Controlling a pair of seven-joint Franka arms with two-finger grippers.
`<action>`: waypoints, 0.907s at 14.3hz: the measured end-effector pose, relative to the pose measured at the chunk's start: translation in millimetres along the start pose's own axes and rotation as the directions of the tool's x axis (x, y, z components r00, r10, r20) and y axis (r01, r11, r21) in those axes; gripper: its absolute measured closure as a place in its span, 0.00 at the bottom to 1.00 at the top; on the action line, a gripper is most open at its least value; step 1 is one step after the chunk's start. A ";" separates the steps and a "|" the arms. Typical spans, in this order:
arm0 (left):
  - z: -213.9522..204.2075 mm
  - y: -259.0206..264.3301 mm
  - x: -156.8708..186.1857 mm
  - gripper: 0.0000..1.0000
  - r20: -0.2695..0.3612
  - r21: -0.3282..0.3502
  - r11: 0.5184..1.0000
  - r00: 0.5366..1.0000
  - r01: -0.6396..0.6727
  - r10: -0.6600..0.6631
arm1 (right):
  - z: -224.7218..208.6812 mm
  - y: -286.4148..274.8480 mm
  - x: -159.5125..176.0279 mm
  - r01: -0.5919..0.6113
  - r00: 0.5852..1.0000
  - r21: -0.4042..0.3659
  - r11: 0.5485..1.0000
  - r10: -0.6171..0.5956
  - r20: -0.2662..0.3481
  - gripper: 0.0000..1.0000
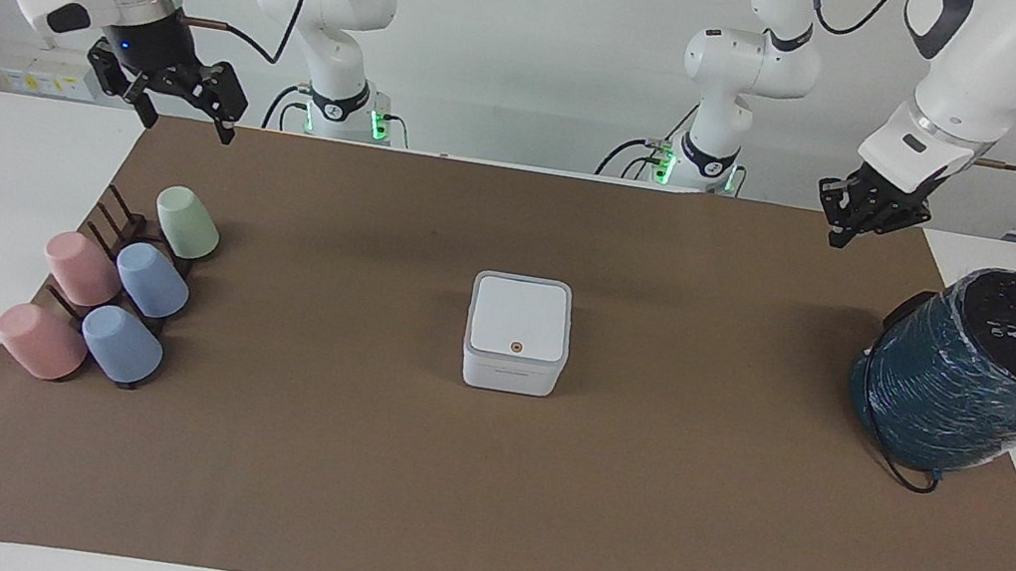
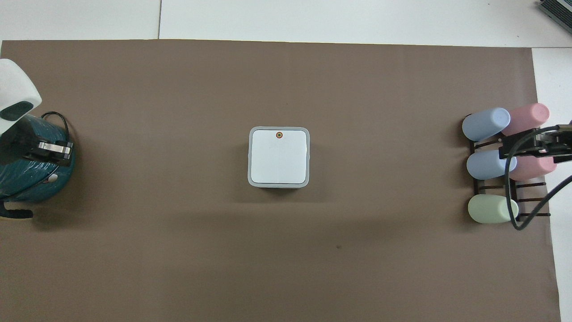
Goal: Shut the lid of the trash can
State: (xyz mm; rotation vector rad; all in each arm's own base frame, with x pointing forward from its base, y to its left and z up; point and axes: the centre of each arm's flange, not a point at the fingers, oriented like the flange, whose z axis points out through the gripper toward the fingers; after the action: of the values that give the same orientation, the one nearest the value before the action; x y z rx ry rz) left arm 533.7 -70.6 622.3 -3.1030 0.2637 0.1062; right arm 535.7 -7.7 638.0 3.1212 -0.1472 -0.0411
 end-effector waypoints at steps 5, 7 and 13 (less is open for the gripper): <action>-4.2 8.2 5.0 0.30 -0.045 0.003 1.000 0.999 -0.012 0.013 | 0.0 0.0 0.0 0.000 1.000 0.000 1.000 0.000 0.000 0.00; -6.0 8.0 6.9 0.09 -0.064 0.003 1.000 0.998 -0.012 0.012 | 0.0 0.0 0.0 0.000 1.000 0.000 1.000 0.000 0.000 0.00; -10.8 6.3 12.9 0.00 -0.121 0.005 1.000 0.993 -0.009 0.010 | 0.0 0.0 0.0 0.000 1.000 0.000 1.000 0.000 0.000 0.00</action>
State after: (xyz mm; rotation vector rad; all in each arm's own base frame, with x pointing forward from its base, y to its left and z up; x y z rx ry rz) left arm 545.9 -79.4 632.0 -3.1087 0.2809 -0.0831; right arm 535.7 -7.7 638.0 3.1212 -0.1472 -0.0411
